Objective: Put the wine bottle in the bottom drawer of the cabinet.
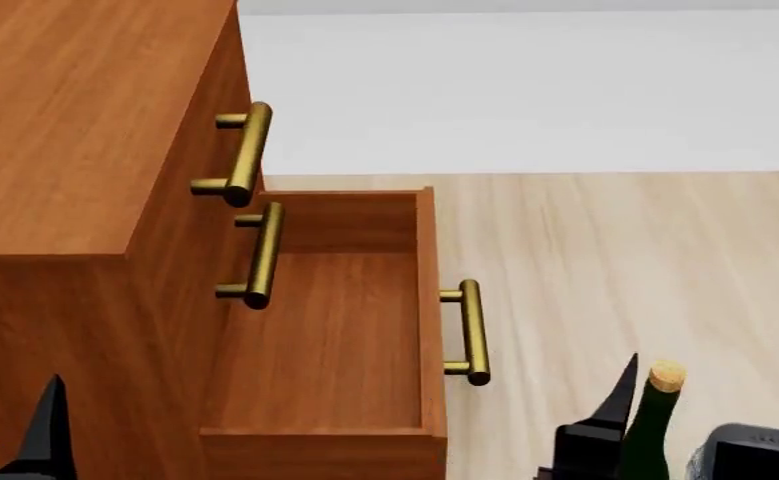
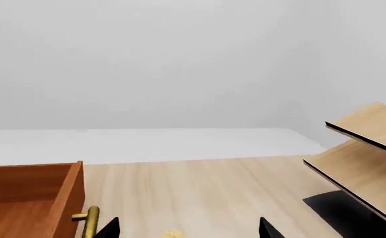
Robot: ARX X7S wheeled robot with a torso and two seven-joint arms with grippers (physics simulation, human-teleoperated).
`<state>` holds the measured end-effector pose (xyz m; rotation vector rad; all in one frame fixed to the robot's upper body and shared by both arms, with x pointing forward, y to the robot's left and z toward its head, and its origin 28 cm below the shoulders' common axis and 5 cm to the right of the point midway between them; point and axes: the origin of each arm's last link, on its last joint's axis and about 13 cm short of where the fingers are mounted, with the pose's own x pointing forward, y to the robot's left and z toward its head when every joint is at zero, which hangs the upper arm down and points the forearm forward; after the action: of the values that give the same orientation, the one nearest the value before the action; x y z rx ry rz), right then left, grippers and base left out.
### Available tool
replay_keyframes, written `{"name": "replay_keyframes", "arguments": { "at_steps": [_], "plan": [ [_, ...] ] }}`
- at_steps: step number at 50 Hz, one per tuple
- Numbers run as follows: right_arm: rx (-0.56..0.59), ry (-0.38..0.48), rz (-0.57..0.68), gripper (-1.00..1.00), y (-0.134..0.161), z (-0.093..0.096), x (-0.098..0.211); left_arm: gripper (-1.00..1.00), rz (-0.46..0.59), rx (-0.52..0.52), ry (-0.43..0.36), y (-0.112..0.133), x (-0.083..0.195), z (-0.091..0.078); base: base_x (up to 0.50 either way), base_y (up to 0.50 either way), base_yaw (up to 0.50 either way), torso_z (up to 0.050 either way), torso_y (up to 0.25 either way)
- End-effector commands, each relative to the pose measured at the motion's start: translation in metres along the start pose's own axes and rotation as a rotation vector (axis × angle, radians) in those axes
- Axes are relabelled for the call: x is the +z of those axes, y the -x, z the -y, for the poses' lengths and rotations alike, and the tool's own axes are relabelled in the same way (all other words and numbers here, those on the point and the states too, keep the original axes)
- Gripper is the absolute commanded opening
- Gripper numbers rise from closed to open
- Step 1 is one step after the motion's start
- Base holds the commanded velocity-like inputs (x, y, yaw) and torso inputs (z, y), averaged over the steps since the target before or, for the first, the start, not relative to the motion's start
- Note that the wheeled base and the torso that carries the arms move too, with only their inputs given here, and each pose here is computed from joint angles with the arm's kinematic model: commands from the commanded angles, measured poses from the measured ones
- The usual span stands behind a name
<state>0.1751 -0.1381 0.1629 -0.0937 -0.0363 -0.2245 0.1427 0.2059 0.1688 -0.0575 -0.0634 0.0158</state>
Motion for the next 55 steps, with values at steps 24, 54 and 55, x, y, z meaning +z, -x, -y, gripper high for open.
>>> {"name": "replay_keyframes", "arguments": {
  "at_steps": [24, 54, 55],
  "plan": [
    [-0.007, 0.010, -0.197, 1.00, -0.021, 0.000, -0.029, 1.00, 0.004, -0.010, 0.020, 0.000, 0.001, 0.001, 0.00, 0.00, 0.00, 0.000, 0.000],
    [0.035, 0.064, -0.229, 1.00, -0.048, -0.009, -0.035, 1.00, -0.014, -0.012, 0.026, -0.001, -0.003, 0.002, 0.00, 0.00, 0.00, 0.000, 0.000],
    [0.041, 0.064, -0.229, 1.00, -0.048, -0.009, -0.035, 1.00, -0.018, -0.014, 0.028, -0.001, -0.004, 0.002, 0.00, 0.00, 0.00, 0.000, 0.000]
  ]
}}
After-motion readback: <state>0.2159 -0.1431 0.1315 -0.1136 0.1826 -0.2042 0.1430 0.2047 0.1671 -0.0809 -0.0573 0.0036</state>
